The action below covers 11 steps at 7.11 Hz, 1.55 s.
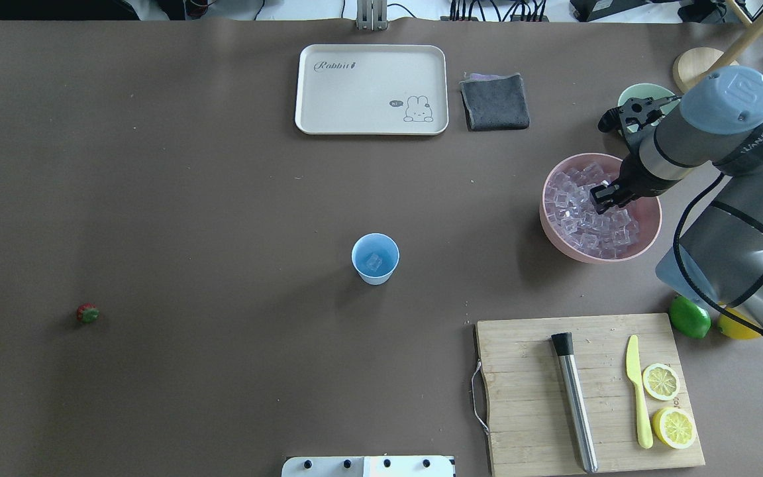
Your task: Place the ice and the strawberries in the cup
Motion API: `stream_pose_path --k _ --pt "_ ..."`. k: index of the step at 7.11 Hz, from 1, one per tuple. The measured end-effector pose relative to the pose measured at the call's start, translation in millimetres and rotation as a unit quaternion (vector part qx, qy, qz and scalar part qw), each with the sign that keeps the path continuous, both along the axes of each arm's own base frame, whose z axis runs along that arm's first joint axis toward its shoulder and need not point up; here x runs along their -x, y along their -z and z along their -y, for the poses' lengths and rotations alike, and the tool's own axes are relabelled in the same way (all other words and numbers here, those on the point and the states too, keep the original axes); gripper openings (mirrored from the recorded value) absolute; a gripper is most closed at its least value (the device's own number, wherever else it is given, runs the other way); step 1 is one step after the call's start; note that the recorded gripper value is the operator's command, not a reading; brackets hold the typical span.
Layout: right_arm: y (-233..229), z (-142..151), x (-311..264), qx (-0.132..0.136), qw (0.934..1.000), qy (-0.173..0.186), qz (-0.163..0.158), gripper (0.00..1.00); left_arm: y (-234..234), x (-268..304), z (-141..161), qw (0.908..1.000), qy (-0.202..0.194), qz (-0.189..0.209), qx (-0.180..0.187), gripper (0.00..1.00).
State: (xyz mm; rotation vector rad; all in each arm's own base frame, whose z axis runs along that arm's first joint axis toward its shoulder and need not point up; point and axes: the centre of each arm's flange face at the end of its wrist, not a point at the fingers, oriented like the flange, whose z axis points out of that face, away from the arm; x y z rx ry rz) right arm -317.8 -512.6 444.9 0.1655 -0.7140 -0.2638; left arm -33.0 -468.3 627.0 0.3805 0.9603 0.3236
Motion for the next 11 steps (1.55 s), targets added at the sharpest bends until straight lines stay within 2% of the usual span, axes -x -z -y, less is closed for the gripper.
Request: stream_pose_path --k 1,4,6,8,9,11 --pt "1 -1 1 0.0 1.0 0.001 0.001 0.0 0 0 0 1.0 0.0 0.0 0.0 0.99" --pt "18 -1 -9 -0.006 0.9999 -0.002 0.016 0.0 0 0 0 1.0 0.0 0.0 0.0 0.99" --pt "45 6 -30 0.011 0.9989 -0.012 0.043 0.0 0 0 0 1.0 0.0 0.0 0.0 0.99" --pt "114 12 -5 0.07 0.9937 -0.063 0.06 0.0 -1 0 0 1.0 0.0 0.0 0.001 0.99" --pt "151 4 29 0.103 0.9876 -0.096 0.07 0.0 -1 0 0 1.0 0.0 0.0 0.001 0.99" --pt "215 -28 105 0.147 0.9718 -0.164 0.084 0.0 0 0 0 1.0 0.0 -0.001 0.001 0.99"
